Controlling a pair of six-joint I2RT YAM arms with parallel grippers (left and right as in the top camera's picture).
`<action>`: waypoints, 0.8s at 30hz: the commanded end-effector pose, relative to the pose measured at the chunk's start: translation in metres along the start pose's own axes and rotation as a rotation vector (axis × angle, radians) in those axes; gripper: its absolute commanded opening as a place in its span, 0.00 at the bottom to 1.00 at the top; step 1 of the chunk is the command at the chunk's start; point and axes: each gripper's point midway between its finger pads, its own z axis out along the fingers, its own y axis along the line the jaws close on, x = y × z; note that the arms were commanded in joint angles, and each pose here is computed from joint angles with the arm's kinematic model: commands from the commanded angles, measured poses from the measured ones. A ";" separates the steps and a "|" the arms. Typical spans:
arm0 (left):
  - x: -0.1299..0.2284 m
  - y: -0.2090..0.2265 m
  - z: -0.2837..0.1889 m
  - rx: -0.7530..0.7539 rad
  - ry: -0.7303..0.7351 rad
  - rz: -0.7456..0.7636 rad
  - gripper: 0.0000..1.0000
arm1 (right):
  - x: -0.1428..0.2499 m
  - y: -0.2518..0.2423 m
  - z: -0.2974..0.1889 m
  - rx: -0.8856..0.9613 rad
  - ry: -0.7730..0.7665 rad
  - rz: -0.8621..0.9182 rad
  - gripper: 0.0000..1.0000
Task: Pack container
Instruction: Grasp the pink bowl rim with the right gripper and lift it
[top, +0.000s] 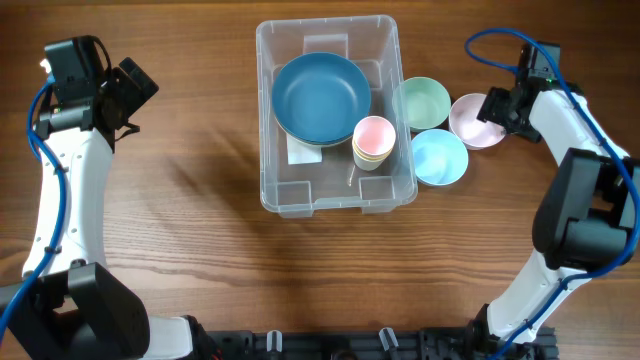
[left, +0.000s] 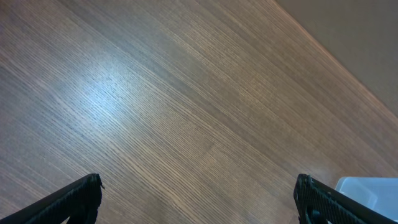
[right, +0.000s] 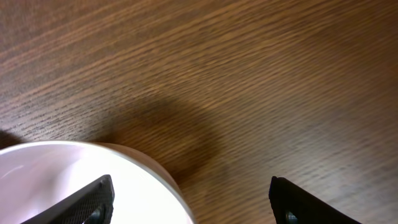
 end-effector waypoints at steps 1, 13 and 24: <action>-0.003 0.003 0.001 -0.012 -0.006 -0.004 1.00 | 0.004 0.006 0.011 -0.032 0.023 -0.016 0.74; -0.003 0.003 0.001 -0.011 -0.006 -0.004 1.00 | 0.008 -0.020 0.015 -0.003 0.059 0.030 0.15; -0.003 0.003 0.001 -0.011 -0.006 -0.004 1.00 | 0.006 -0.049 0.010 0.019 0.068 0.089 0.04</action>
